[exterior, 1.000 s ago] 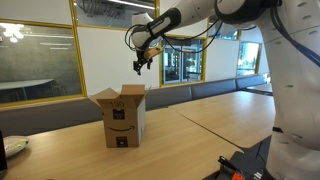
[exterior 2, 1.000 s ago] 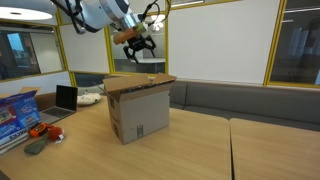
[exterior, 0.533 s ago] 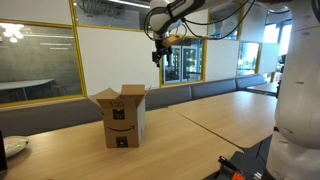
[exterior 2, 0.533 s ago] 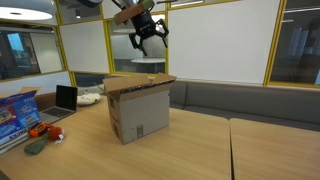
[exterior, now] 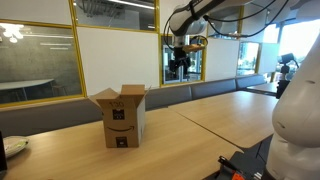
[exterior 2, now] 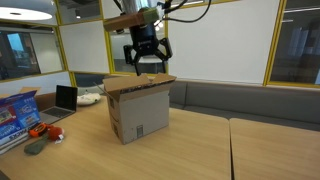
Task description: Pick up the plastics and the bottle from the table and put them in the box
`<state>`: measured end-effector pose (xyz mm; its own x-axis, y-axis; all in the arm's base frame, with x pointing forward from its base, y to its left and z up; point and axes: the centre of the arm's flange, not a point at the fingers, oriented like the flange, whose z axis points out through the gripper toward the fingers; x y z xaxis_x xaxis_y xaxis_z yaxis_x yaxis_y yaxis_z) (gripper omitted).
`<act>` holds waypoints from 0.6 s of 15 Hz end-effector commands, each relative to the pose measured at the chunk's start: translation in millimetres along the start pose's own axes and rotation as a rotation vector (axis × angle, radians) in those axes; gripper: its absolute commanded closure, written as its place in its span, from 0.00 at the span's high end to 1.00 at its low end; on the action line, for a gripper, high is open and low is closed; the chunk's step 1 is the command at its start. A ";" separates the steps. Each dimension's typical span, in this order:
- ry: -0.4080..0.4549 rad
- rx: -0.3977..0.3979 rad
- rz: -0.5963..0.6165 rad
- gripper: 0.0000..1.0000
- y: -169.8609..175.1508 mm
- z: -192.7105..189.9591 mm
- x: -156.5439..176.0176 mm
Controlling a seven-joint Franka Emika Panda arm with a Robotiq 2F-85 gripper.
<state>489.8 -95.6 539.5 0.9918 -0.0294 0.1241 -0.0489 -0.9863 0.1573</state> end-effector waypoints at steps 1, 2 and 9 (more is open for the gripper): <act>-0.026 0.115 -0.015 1.00 -2.5 18.4 -46.0; -0.036 0.140 -0.016 1.00 -4.4 23.5 -53.2; -0.092 0.192 -0.023 1.00 -4.6 18.2 -96.7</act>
<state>426.2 -91.8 493.2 0.9996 -0.0199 0.0217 -0.0198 -0.9998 -0.0055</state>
